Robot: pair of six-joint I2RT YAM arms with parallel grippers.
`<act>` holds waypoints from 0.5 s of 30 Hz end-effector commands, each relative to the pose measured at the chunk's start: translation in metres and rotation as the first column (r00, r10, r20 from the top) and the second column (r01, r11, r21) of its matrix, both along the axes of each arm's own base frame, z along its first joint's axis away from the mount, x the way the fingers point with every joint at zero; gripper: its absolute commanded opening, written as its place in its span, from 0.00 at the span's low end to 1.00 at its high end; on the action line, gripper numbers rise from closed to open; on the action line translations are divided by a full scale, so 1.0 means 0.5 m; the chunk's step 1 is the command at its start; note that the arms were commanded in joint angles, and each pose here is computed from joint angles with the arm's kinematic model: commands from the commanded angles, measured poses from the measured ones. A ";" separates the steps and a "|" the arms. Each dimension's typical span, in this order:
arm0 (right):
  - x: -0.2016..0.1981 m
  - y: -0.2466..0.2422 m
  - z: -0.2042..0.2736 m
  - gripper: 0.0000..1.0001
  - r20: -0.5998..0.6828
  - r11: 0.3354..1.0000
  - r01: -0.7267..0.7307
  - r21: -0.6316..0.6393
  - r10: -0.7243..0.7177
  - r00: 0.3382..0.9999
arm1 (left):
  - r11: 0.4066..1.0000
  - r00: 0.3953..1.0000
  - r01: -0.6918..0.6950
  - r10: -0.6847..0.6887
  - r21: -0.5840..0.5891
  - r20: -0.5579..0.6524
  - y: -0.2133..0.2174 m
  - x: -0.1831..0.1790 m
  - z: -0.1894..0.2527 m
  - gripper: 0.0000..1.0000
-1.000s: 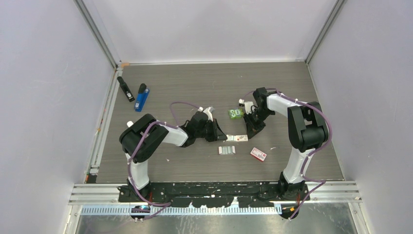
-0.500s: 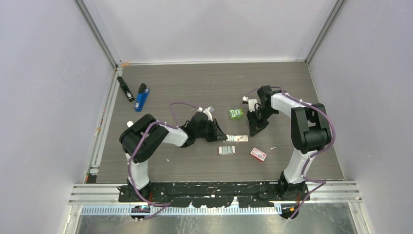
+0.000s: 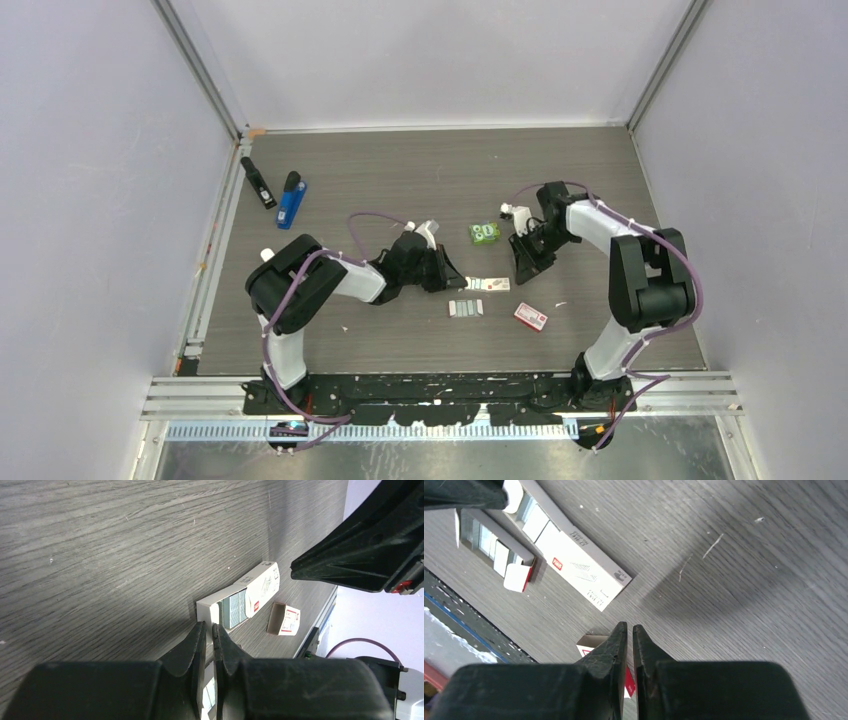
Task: Unload the staples from the stapler
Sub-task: Close the staple box at the center of the board.
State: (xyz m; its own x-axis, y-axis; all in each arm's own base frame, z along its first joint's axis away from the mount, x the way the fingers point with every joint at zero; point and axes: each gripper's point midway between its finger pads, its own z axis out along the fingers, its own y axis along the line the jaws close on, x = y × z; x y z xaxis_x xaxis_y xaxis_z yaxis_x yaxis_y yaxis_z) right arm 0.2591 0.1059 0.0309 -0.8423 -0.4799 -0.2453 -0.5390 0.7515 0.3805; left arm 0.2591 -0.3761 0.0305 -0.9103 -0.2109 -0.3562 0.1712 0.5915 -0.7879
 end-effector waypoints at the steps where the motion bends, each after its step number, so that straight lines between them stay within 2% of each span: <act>1: 0.007 0.011 0.030 0.15 0.150 0.989 -0.136 0.066 0.125 0.981 | 0.999 0.999 -0.003 0.004 -0.040 0.042 -0.009 0.006 0.031 0.11; 9: -0.003 0.005 0.017 0.17 0.268 0.960 -0.275 0.048 0.253 0.930 | 0.999 0.999 0.001 0.001 -0.046 0.043 -0.013 0.005 0.033 0.11; 15: 0.004 0.010 0.017 0.14 0.317 0.957 -0.289 0.027 0.266 0.910 | 0.999 0.999 0.002 0.000 -0.051 0.043 -0.016 0.005 0.036 0.11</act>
